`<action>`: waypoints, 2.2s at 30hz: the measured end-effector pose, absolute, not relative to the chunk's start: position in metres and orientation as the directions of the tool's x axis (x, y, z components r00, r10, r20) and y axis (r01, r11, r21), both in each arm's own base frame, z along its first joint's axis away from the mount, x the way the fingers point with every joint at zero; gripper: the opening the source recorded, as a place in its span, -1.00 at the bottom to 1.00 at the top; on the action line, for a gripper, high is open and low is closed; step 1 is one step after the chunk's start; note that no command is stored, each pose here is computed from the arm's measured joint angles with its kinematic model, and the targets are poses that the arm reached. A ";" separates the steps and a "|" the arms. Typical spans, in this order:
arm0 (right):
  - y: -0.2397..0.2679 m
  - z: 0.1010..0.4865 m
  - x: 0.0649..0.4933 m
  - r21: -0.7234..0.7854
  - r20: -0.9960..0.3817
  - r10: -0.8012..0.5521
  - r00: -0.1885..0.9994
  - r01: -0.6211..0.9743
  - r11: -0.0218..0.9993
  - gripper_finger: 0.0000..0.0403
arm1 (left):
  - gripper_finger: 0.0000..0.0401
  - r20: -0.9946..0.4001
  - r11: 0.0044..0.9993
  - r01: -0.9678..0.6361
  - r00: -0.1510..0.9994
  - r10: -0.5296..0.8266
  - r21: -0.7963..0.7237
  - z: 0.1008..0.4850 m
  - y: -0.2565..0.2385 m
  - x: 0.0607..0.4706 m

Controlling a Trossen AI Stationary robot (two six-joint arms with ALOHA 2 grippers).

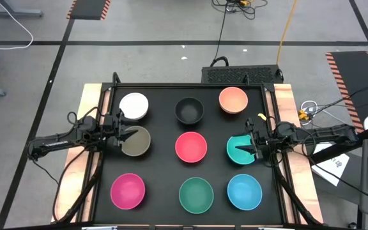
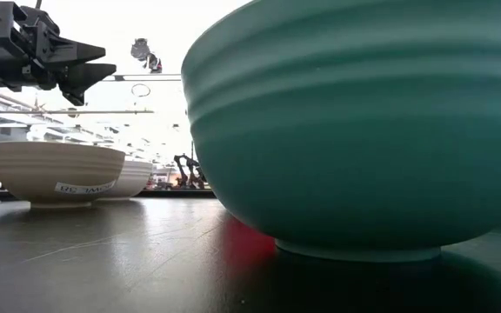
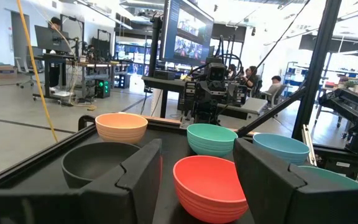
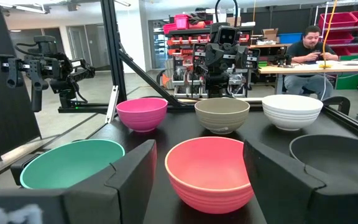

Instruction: Nest bowls inside each other

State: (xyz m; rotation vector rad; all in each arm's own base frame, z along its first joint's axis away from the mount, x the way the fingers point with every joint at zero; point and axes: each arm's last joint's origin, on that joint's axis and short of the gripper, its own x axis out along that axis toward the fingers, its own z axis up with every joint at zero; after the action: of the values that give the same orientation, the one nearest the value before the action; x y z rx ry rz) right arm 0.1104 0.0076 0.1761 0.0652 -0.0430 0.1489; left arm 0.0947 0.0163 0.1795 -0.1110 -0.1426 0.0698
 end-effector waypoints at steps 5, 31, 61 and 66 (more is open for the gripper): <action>0.008 0.176 0.110 0.062 0.048 0.147 0.988 -0.150 0.987 0.17 | 0.00 0.138 0.991 -0.061 0.987 0.077 -0.115 0.180 0.016 0.095; 0.008 0.176 0.110 0.062 0.048 0.147 0.988 -0.150 0.987 0.17 | 0.00 0.137 0.991 -0.061 0.988 0.077 -0.115 0.179 0.016 0.095; 0.008 0.176 0.110 0.060 0.048 0.147 0.988 -0.150 0.987 0.17 | 0.00 0.137 0.991 -0.061 0.988 0.077 -0.115 0.179 0.016 0.095; 0.008 0.176 0.110 0.061 0.048 0.147 0.988 -0.150 0.987 0.17 | 0.00 0.138 0.997 -0.073 0.987 0.078 -0.041 0.180 0.016 0.095</action>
State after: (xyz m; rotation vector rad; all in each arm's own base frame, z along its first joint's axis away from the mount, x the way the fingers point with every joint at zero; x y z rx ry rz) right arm 0.1104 0.0076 0.1762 0.0645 -0.0438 0.1490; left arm 0.0947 0.0163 0.1795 -0.0361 -0.1398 0.0755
